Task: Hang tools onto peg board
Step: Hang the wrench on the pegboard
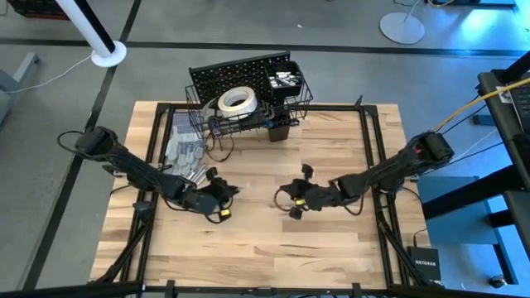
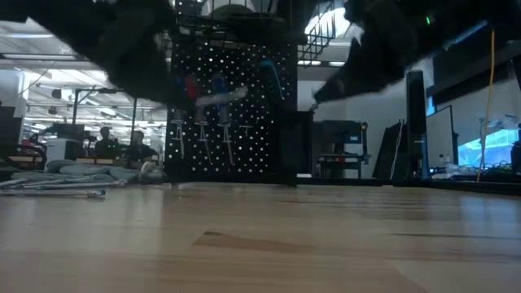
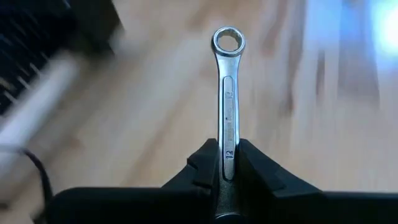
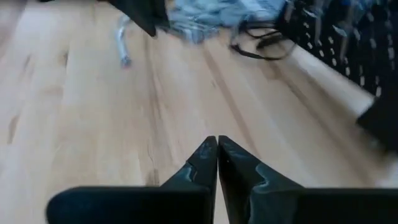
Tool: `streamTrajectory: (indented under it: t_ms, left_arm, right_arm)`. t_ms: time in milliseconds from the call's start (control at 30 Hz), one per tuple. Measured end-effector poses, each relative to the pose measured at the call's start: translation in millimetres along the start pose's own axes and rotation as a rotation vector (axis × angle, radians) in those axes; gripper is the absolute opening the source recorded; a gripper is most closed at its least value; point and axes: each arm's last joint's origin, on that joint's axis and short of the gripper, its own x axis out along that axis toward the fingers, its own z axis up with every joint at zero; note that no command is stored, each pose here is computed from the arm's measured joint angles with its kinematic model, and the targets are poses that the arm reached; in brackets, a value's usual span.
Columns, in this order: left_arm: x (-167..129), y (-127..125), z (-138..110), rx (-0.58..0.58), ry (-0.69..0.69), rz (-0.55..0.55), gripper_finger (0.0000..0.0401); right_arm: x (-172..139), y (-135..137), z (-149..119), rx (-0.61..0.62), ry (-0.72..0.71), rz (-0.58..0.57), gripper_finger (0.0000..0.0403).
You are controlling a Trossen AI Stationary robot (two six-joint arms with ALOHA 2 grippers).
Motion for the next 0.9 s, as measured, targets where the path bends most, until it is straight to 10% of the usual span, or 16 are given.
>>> streamTrajectory:
  t_ms: [500,900]
  left_arm:
    - [3.9,6.0,45.2,-0.100,-0.358,0.098,0.0029]
    - [3.5,7.3,46.5,-0.077,-0.369,0.144,0.0029]
  right_arm:
    - [51.7,-7.7,10.6,0.531,-0.509,0.109,0.0181]
    - [90.2,1.8,42.6,0.573,-0.650,0.049,0.0147]
